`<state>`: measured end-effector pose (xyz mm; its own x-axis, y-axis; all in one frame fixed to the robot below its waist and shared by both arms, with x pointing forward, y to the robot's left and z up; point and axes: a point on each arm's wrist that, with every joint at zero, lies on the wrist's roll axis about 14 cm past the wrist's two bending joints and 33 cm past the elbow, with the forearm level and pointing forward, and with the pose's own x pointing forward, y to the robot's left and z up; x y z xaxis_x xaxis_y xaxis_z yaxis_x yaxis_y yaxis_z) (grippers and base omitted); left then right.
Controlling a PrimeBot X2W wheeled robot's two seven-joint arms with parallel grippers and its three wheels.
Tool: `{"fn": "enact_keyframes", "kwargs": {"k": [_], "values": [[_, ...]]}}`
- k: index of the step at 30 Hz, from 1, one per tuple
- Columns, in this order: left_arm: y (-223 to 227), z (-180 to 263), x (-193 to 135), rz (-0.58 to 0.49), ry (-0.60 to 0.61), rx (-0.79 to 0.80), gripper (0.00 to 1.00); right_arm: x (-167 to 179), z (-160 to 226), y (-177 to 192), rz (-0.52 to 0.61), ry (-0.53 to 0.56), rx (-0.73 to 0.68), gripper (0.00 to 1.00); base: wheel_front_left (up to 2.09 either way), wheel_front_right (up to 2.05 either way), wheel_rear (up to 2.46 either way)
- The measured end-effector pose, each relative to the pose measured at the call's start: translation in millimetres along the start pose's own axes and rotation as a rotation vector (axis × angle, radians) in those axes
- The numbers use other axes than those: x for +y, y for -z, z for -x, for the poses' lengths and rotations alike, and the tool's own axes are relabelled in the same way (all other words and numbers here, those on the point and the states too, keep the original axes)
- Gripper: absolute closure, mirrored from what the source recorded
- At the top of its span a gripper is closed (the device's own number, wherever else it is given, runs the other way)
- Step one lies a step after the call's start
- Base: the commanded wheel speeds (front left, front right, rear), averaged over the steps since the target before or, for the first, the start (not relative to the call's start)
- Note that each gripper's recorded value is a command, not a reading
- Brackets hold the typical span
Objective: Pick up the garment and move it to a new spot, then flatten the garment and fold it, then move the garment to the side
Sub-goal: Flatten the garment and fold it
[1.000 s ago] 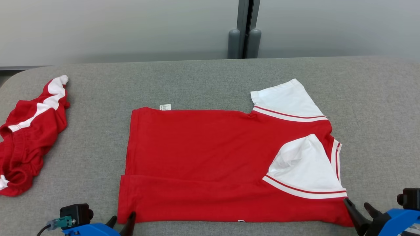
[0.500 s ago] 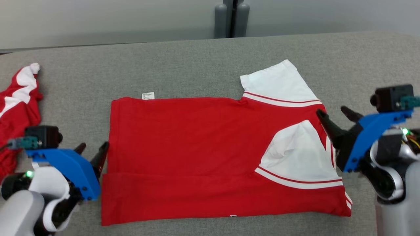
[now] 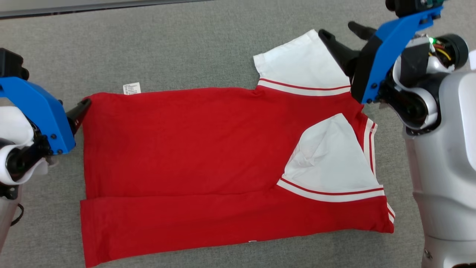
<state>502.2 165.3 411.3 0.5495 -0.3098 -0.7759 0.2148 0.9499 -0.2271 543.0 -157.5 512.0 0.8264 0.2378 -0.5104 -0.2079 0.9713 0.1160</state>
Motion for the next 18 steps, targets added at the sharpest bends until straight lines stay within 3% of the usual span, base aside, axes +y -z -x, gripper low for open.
{"fn": "enact_keyframes", "kwargs": {"k": [18], "values": [[16.3,-55.3,14.1,-0.046,-0.053,0.140,0.00,-17.8,-47.6,12.1,-0.062,-0.003,0.000,0.00,0.00,0.00,0.00]]}}
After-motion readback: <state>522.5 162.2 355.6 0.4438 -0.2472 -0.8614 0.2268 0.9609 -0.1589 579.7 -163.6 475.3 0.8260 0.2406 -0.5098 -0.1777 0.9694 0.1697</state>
